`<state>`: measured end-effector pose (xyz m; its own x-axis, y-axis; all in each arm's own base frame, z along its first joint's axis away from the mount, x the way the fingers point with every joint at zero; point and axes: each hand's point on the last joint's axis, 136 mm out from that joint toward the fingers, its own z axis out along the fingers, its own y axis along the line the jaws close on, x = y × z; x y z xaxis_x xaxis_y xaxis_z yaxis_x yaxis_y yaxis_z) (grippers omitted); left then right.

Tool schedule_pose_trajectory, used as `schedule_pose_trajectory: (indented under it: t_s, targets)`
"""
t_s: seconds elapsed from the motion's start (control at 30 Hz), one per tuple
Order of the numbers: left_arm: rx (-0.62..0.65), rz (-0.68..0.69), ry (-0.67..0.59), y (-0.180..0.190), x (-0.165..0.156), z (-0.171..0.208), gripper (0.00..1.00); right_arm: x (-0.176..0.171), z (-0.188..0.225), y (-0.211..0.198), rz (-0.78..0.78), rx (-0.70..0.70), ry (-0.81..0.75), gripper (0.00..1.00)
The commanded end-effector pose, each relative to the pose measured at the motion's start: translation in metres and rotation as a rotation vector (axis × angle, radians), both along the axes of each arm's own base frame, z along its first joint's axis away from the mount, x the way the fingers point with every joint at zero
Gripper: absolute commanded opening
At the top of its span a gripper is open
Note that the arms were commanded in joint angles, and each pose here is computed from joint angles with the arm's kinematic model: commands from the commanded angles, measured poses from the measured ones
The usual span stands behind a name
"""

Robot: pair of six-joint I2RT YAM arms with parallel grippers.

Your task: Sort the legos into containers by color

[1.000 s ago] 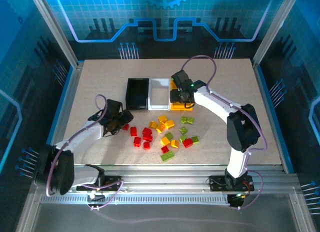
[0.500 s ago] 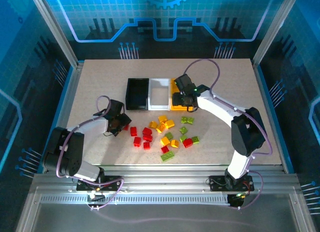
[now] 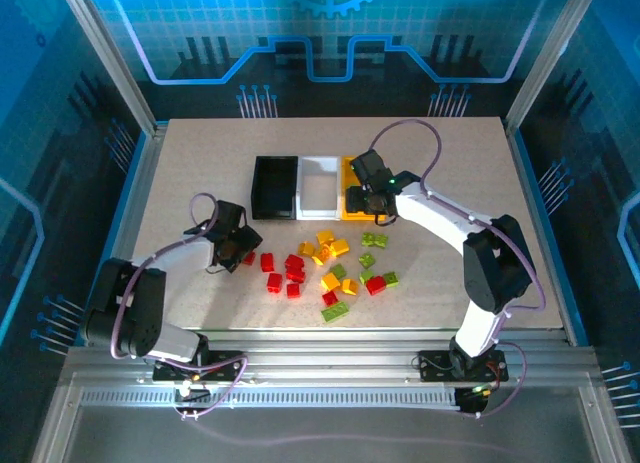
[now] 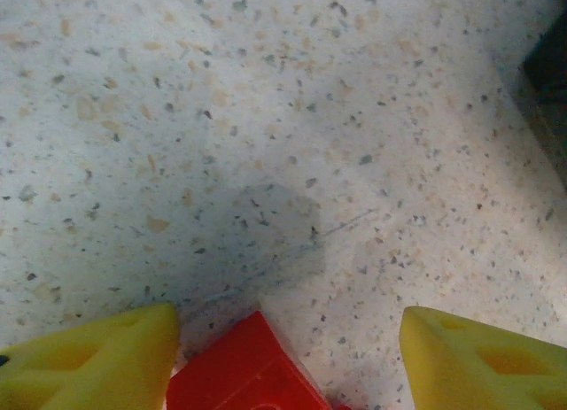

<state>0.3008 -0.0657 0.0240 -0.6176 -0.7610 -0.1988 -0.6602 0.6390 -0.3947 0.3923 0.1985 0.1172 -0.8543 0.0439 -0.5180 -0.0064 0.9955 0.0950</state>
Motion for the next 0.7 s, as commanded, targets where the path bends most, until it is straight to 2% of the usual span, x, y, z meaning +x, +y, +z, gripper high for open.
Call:
schedule_pose_trajectory:
  t_s: [0.0,0.3,0.43,0.6,0.67]
  targets:
    - [-0.049,-0.068,0.049,-0.017,-0.02,-0.005,0.7,0.0,0.012,-0.005,-0.028,0.027,-0.03,0.69]
    - [0.019,-0.141,0.13,-0.022,-0.035,-0.016,0.7,-0.003,0.007,-0.007,-0.036,0.027,-0.019,0.69]
    - [0.082,-0.159,0.137,-0.015,-0.032,-0.015,0.6,-0.005,0.006,-0.008,-0.041,0.036,-0.018,0.69]
    - [0.101,-0.178,0.147,-0.014,-0.029,-0.019,0.45,-0.005,0.008,-0.011,-0.044,0.041,-0.024,0.69]
    - [0.101,-0.184,0.153,-0.014,-0.03,-0.019,0.43,-0.006,0.008,-0.012,-0.047,0.043,-0.021,0.69]
